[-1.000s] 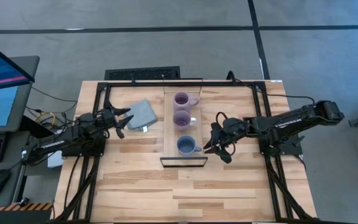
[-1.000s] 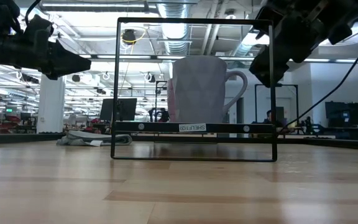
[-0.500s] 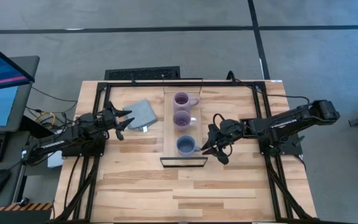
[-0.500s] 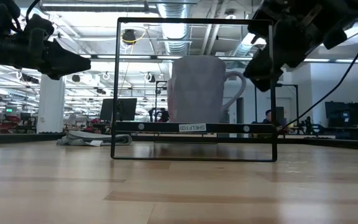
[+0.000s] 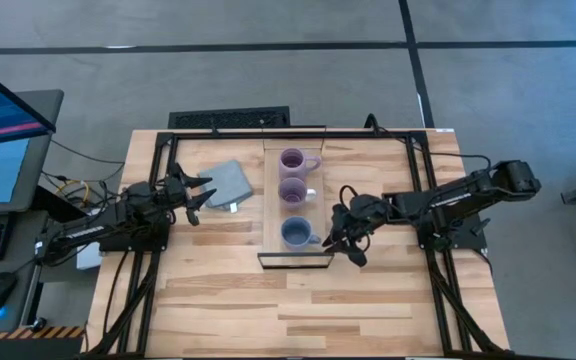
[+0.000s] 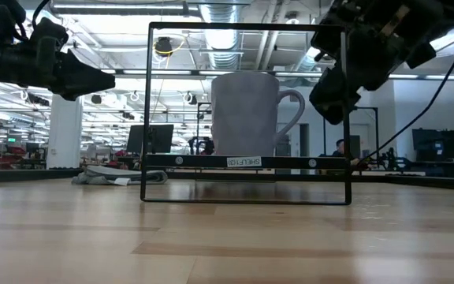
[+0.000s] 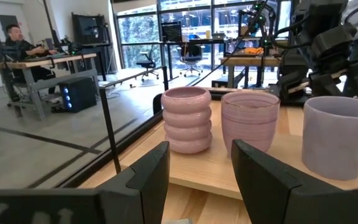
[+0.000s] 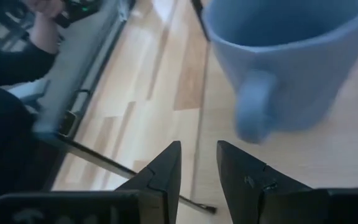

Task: Stack small to large cups/mugs on shelf
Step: Return to Home Position

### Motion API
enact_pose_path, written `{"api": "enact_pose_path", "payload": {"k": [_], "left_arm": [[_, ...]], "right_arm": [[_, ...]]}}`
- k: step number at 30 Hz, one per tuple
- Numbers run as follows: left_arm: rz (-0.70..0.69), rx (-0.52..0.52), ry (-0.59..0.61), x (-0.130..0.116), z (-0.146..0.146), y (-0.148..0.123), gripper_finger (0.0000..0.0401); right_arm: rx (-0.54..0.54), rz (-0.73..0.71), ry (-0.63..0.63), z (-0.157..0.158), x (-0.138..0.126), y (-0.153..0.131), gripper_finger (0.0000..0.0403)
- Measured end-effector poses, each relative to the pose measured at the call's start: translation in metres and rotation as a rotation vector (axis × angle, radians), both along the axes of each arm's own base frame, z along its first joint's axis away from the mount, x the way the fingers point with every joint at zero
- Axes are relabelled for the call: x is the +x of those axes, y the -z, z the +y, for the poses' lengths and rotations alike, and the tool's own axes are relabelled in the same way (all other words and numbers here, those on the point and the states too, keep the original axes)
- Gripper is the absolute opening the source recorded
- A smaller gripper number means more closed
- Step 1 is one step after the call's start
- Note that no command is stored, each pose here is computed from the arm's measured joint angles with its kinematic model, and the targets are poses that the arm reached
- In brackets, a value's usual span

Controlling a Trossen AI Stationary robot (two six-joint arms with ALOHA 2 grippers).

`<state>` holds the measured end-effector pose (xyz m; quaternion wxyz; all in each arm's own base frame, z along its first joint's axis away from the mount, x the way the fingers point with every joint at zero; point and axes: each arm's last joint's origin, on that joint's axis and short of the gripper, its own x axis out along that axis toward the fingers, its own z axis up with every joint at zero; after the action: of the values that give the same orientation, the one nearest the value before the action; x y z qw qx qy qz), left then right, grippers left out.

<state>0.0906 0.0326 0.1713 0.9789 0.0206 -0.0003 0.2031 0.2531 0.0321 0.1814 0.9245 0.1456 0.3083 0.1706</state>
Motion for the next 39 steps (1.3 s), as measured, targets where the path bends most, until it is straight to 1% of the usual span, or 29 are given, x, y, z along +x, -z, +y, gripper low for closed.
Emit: {"api": "enact_pose_path", "payload": {"k": [6,11,18,24,33,39], "left_arm": [[0.000,0.000,0.000,0.0000,0.0000,0.0000,0.0164],[0.000,0.000,-0.001,0.0000,0.0000,0.0000,0.0164],[0.000,-0.001,0.000,0.0000,0.0000,0.0000,0.0164],[0.000,-0.001,0.000,0.0000,0.0000,0.0000,0.0164],[-0.001,-0.001,0.000,0.0000,0.0000,0.0000,0.0164],[-0.001,-0.002,0.000,0.0000,0.0000,0.0000,0.0164]], "right_arm": [[0.022,-0.055,-0.038,0.0050,0.0020,-0.0048,0.0127],[0.022,-0.058,-0.037,0.0047,0.0021,-0.0051,0.0127],[-0.012,-0.102,-0.018,0.0040,0.0040,-0.0077,0.0127],[-0.016,-0.096,-0.014,0.0038,0.0038,-0.0071,0.0127],[-0.078,-0.068,0.061,0.0011,0.0031,-0.0040,0.0127],[-0.096,-0.073,0.055,0.0009,0.0030,-0.0038,0.0127]]}}
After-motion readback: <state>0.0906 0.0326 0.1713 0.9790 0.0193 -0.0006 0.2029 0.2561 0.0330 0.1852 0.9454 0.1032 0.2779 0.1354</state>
